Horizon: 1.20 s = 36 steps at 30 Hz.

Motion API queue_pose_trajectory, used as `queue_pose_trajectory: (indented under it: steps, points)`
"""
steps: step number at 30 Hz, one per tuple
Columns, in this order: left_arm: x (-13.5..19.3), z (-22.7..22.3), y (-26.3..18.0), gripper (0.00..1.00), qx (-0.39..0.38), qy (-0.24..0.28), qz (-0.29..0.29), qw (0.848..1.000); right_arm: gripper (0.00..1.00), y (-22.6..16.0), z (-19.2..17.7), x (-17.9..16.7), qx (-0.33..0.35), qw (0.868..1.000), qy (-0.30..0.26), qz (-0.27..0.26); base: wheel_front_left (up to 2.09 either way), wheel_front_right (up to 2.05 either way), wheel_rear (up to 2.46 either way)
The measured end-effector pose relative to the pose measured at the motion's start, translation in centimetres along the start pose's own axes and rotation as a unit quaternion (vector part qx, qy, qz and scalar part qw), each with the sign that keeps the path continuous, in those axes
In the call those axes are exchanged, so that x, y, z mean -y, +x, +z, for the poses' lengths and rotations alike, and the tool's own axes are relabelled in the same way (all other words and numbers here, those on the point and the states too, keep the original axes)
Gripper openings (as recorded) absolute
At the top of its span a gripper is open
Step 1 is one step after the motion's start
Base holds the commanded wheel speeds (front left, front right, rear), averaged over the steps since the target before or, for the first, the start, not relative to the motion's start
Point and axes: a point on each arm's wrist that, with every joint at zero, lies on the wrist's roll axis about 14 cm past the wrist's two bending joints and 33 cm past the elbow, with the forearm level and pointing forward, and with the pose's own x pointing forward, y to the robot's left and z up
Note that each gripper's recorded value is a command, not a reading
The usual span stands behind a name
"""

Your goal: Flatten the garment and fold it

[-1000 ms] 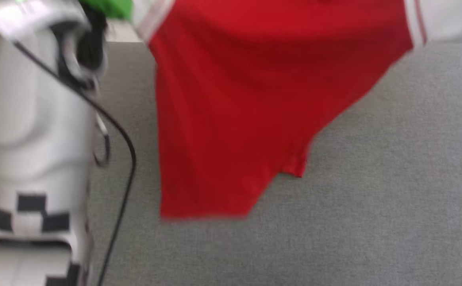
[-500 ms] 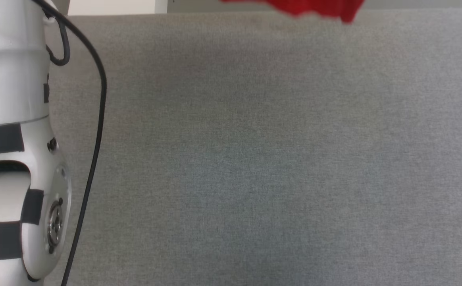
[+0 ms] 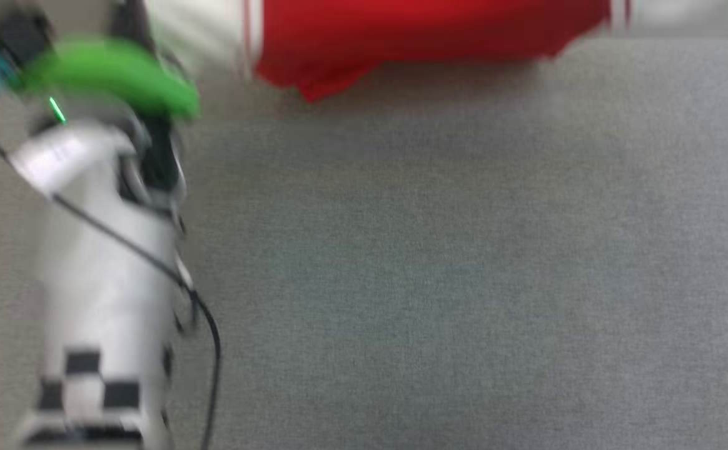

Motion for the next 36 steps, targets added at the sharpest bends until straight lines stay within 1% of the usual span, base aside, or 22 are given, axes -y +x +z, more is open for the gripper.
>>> queue_pose_trajectory:
  steps: [3, 6, 7, 9, 12, 15, 16, 18, 19, 21, 25, 27, 29, 30, 32, 34, 35, 36]
  points:
    - [-1.9, -3.3, -4.0, 0.00, -0.037, -0.021, 0.020, 0.999, 0.00, -3.1, -4.3, -1.0, -0.034, 0.999, 0.028, 0.014, 0.00, 0.00, 0.00]
    - [-3.8, -6.0, -8.4, 0.00, -0.071, -0.022, 0.045, 0.996, 0.00, -7.0, -8.9, -2.4, -0.082, 0.995, 0.045, 0.030, 0.00, 0.00, 0.00]
    - [-4.3, -6.8, -10.0, 0.00, -0.082, -0.025, 0.053, 0.995, 0.00, -8.7, -10.5, -2.9, -0.102, 0.993, 0.049, 0.036, 0.00, 0.00, 0.00]
    - [-5.1, -8.2, -12.9, 0.00, -0.101, -0.036, 0.071, 0.992, 0.00, -11.9, -13.6, -3.5, -0.140, 0.987, 0.078, 0.035, 0.00, 0.00, 0.00]
    - [-6.2, -9.8, -16.7, 0.00, -0.126, -0.060, 0.097, 0.985, 0.00, -16.2, -16.9, -3.8, -0.186, 0.977, 0.097, 0.027, 0.00, 0.00, 0.00]
    - [-7.4, -11.1, -20.4, 0.00, -0.146, -0.079, 0.128, 0.978, 0.00, -19.9, -19.1, -3.5, -0.219, 0.969, 0.114, 0.008, 0.00, 0.00, 0.00]
    - [-7.9, -11.4, -21.6, 0.00, -0.149, -0.084, 0.140, 0.975, 0.00, -21.1, -19.7, -3.4, -0.230, 0.967, 0.109, 0.004, 0.00, 0.00, 0.00]
    - [-8.8, -11.7, -23.6, 0.00, -0.152, -0.091, 0.164, 0.970, 0.00, -22.8, -20.4, -2.9, -0.235, 0.964, 0.124, -0.016, 0.00, 0.00, 0.00]
    - [-9.2, -11.9, -24.5, 0.00, -0.154, -0.098, 0.176, 0.967, 0.00, -23.7, -20.6, -2.6, -0.238, 0.963, 0.122, -0.024, 0.00, 0.00, 0.00]
    - [-9.8, -12.1, -25.8, 0.00, -0.158, -0.102, 0.194, 0.963, 0.00, -24.8, -20.8, -2.0, -0.239, 0.962, 0.126, -0.040, 0.00, 0.00, 0.00]
    - [-10.4, -12.4, -27.4, 0.00, -0.165, -0.096, 0.214, 0.958, 0.00, -26.8, -21.3, -1.8, -0.255, 0.958, 0.120, -0.052, 0.00, 0.00, 0.00]
    - [-10.8, -12.2, -27.7, 0.00, -0.173, -0.070, 0.216, 0.958, 0.00, -27.2, -21.3, -1.8, -0.264, 0.958, 0.102, -0.047, 0.00, 0.00, 0.00]
    - [-11.1, -12.3, -27.8, 0.00, -0.199, -0.007, 0.204, 0.959, 0.00, -27.0, -21.0, -2.2, -0.279, 0.959, 0.052, -0.023, 0.00, 0.00, 0.00]
    - [-11.1, -12.5, -27.8, 0.00, -0.213, 0.020, 0.196, 0.957, 0.00, -27.0, -21.1, -2.4, -0.291, 0.956, 0.034, -0.013, 0.00, 0.00, 0.00]
    - [-11.1, -12.8, -27.8, 0.00, -0.237, 0.066, 0.184, 0.952, 0.00, -26.9, -21.3, -3.5, -0.321, 0.947, -0.002, 0.016, 0.00, 0.00, 0.00]
    - [-11.0, -13.2, -27.8, 0.00, -0.259, 0.103, 0.173, 0.945, 0.00, -26.6, -21.6, -4.7, -0.353, 0.934, -0.028, 0.043, 0.00, 0.00, 0.00]
    - [-10.7, -13.5, -27.7, 0.00, -0.276, 0.121, 0.170, 0.938, 0.00, -26.6, -22.3, -6.0, -0.411, 0.906, -0.065, 0.077, 0.00, 0.00, 0.00]
    - [-10.6, -13.6, -27.6, 0.00, -0.278, 0.122, 0.167, 0.938, 0.00, -26.6, -22.6, -6.2, -0.425, 0.898, -0.075, 0.084, 0.00, 0.00, 0.00]
